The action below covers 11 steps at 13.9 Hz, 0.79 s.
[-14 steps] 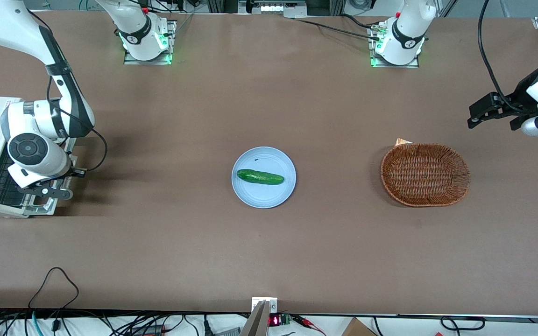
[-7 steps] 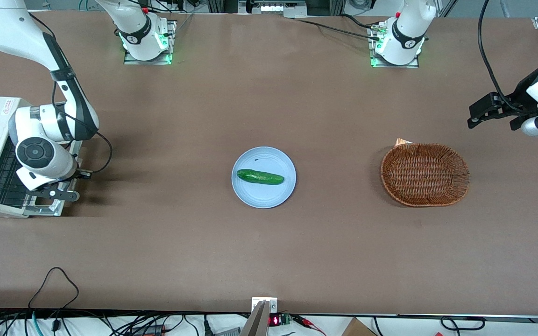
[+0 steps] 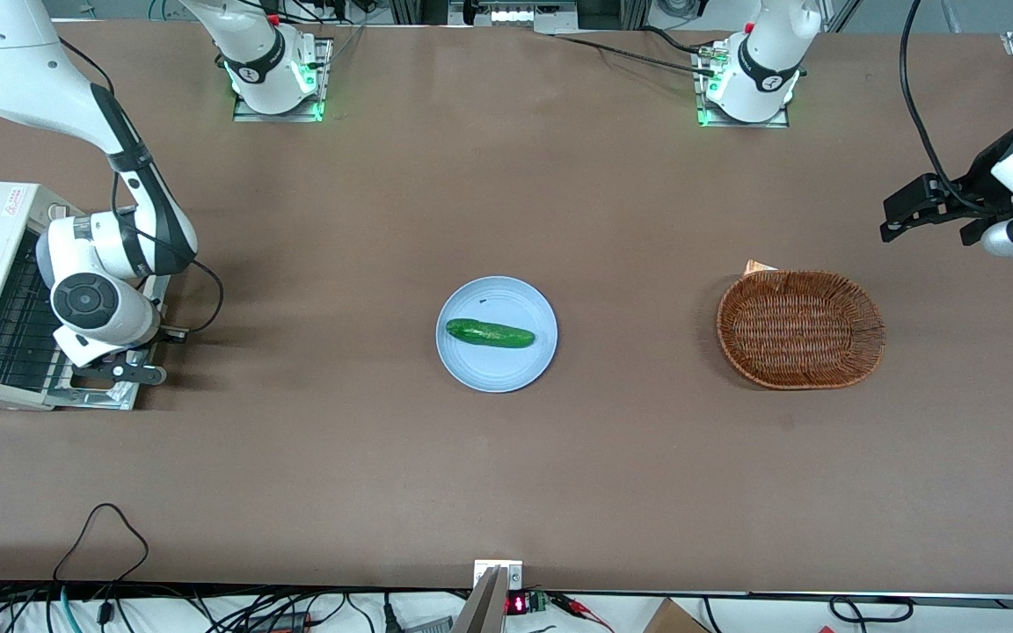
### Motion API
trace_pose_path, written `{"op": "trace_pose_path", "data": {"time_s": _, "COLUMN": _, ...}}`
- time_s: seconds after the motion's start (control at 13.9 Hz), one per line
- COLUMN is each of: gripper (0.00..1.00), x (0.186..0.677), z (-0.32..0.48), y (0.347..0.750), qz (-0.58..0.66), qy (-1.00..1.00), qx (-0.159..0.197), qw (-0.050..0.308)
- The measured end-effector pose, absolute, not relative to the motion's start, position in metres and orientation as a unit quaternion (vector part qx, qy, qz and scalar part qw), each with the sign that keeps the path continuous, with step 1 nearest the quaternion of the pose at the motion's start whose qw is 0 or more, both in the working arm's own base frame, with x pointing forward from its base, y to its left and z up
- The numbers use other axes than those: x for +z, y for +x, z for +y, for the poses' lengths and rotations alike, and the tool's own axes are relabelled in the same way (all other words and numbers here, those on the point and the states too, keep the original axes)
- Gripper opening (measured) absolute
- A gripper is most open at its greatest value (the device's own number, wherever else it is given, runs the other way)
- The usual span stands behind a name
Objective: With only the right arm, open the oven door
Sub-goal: 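Push the door down with the right gripper until it lies flat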
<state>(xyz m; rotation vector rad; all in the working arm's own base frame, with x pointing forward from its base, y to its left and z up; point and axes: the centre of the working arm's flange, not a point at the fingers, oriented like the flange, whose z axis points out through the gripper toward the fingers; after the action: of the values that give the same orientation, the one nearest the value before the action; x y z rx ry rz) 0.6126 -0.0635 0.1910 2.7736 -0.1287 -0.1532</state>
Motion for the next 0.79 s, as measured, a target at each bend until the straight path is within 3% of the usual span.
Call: {"op": "trace_pose_path", "data": {"time_s": 0.79, "gripper": 0.01, "x": 0.1824, "z": -0.0611, "y": 0.6127, "qz": -0.064, "qy": 0.980, "qx": -0.050, "qw": 0.183}}
